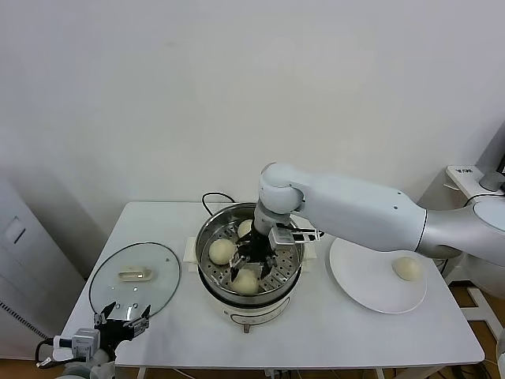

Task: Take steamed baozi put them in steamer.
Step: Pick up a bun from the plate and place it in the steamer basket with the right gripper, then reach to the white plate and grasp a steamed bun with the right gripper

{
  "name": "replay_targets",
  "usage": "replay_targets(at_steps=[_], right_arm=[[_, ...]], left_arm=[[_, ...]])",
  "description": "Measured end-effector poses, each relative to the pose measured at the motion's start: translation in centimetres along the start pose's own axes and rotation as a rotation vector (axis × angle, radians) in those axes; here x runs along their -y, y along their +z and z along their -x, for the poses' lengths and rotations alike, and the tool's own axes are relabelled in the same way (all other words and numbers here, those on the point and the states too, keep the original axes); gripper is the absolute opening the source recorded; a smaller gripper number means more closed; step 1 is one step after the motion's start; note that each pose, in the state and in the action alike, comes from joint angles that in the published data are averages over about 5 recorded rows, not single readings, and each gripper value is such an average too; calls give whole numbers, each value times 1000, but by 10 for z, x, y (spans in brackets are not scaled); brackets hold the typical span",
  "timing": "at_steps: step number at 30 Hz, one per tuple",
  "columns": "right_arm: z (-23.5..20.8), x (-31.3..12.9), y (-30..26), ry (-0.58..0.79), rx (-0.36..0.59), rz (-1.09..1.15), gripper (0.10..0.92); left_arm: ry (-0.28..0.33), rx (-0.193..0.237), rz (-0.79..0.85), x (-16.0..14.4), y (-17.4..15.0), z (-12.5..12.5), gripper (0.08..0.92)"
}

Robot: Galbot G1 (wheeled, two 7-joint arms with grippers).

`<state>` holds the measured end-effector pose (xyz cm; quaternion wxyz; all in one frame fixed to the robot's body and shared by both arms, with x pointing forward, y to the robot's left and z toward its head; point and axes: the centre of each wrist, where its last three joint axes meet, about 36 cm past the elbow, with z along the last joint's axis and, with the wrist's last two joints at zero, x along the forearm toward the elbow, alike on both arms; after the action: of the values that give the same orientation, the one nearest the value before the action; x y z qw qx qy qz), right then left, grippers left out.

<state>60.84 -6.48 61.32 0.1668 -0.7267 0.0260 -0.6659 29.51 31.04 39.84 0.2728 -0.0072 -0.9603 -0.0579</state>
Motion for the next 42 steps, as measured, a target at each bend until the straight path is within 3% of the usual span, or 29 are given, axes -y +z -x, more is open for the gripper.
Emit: replay_targets(at_steps=[4,13,28,34,42], right_arm=[[-14,-4,5,8,-33,24,819],[-78,-44,27,54,-156,250,823],[-148,-236,29,89,-258,1010,823],[-149,-310,12,73,-274,1221,823],[-124,-377,-5,30,-288,1382,823]], left_arm=[[0,1,0,0,0,0,823],[1,10,7,-2,-4,-1,823],[3,16,14,-4,-7,-3,823],[2,17,15,-4,-8,-3,823],[2,16,13,-4,-8,-3,823]])
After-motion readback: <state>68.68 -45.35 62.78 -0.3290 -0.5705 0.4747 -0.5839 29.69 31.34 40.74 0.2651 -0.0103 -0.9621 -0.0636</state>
